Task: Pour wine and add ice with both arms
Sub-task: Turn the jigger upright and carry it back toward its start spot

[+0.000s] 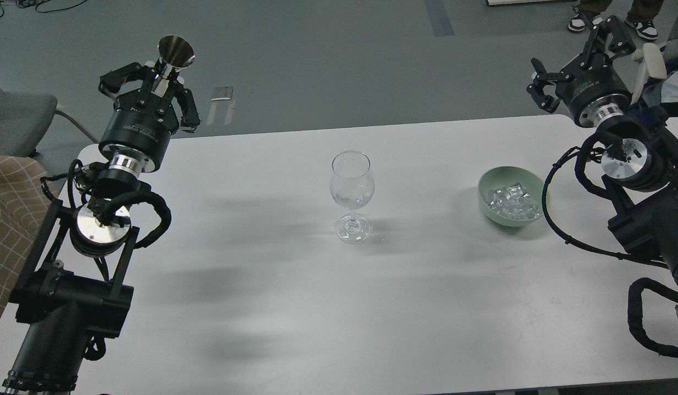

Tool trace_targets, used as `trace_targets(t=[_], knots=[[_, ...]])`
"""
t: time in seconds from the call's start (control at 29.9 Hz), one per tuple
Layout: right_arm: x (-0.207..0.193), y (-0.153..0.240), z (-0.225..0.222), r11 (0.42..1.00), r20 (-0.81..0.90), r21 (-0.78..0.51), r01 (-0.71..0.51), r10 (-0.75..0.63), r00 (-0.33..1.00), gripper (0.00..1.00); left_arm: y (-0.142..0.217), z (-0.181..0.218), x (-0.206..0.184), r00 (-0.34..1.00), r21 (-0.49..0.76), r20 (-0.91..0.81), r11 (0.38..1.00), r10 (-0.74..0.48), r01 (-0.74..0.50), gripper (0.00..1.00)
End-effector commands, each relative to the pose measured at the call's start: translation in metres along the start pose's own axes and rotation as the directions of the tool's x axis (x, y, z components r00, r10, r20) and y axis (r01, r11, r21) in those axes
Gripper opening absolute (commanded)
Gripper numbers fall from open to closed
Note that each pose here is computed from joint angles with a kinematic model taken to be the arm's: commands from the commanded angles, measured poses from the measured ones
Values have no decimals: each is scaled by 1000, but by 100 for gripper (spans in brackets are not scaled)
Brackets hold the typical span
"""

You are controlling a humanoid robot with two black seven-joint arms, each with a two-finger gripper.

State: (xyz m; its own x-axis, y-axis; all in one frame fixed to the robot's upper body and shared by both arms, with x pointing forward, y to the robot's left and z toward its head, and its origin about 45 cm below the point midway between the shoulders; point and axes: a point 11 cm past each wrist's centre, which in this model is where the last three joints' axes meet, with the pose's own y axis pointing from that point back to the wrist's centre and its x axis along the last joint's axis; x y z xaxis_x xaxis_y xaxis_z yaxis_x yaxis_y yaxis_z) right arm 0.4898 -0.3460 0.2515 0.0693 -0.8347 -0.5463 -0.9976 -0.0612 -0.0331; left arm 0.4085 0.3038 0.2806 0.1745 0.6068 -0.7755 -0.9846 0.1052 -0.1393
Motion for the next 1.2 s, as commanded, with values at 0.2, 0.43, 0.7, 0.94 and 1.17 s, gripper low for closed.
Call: trace_targets(t=[0.2, 0.43, 0.7, 0.94, 1.17], knots=[[6, 4, 6, 1000, -6, -15, -16, 15, 1000, 100, 18, -8, 39, 985, -1, -135, 994, 109, -110, 0], [7, 5, 8, 1000, -10, -20, -19, 19, 1000, 100, 28, -20, 89, 957, 20, -191, 975, 220, -220, 0], [7, 5, 9, 1000, -12, -22, -18, 18, 1000, 100, 47, -35, 105, 943, 12, -246, 974, 224, -228, 0], [7, 5, 11, 999, -19, -28, -18, 18, 1000, 100, 50, -40, 115, 927, 20, -277, 966, 254, -259, 0], [9, 7, 13, 999, -19, -31, -23, 22, 1000, 100, 61, -55, 139, 895, 46, -281, 937, 345, -347, 0]])
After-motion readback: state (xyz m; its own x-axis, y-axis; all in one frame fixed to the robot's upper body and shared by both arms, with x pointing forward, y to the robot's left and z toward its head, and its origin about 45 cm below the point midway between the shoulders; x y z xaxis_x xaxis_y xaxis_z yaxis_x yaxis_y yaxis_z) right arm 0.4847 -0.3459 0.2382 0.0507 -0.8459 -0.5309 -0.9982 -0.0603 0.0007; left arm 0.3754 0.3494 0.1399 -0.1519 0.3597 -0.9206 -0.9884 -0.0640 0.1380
